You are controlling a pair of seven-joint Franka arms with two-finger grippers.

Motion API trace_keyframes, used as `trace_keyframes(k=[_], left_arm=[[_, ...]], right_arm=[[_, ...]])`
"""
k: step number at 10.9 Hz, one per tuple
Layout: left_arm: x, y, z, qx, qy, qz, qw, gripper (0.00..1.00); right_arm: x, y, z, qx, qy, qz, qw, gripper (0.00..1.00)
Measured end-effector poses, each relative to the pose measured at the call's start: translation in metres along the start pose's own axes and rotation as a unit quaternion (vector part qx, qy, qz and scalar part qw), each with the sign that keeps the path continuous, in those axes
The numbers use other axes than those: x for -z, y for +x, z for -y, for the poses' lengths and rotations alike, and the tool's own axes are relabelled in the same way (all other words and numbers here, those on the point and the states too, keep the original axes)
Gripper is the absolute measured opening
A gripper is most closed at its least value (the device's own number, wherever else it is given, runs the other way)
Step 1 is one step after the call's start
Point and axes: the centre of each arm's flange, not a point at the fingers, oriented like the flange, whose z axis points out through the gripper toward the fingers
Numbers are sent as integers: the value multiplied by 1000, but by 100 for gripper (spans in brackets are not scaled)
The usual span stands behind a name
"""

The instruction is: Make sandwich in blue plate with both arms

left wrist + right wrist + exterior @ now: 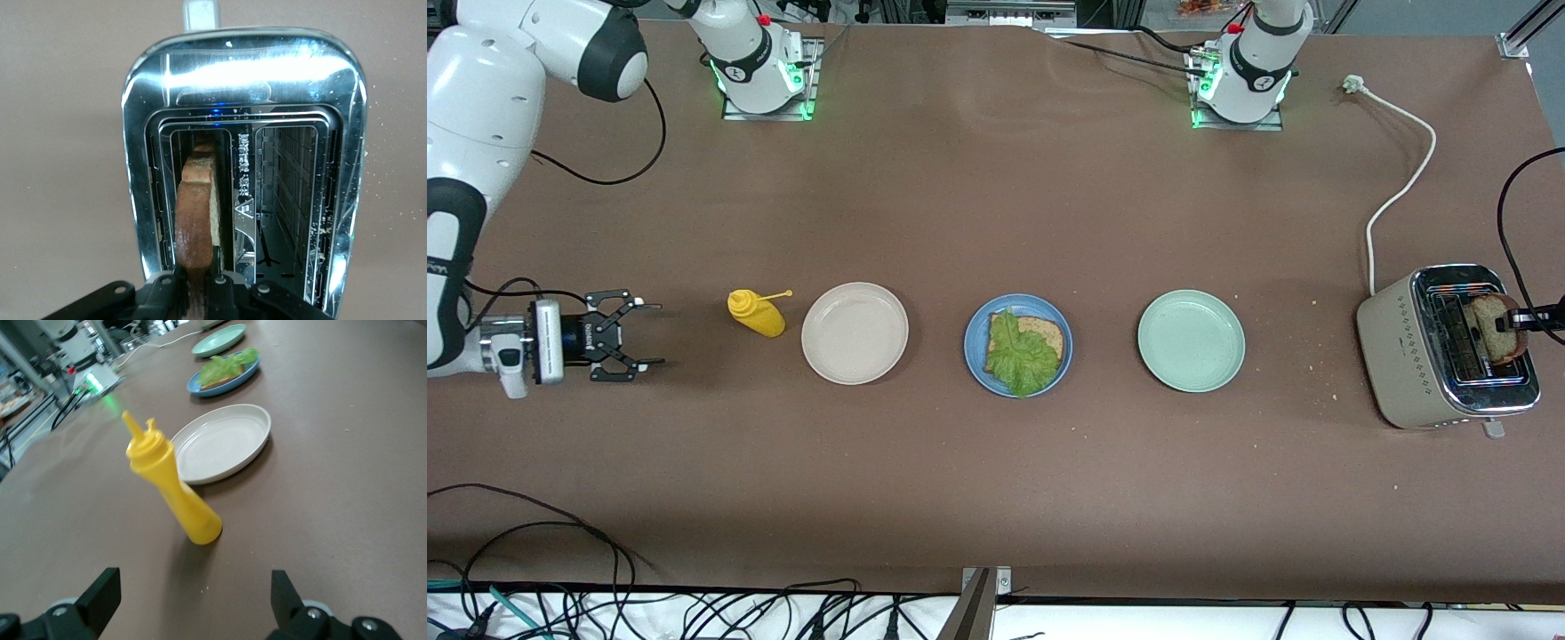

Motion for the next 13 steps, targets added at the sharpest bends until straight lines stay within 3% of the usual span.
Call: trace_keyframes(k=[4,6,9,11,13], left_arm=[[46,-20,-5,-7,-4,4,1000,9],[84,-42,-11,-8,-7,4,1000,9],[130,-75,-19,-7,-17,23,1000,9],[150,-82,-24,-9,-19,26,999,9],[165,-84,-34,-18,-20,26,999,9]], right_arm=[[15,55,3,-168,-13,11,986,100],[22,97,8,-233,-20,38,971,100],[19,167,24,-315,-34,87,944,100],[27,210,46,-365,-60,126,921,100],[42,243,73,-385,-90,167,903,100]])
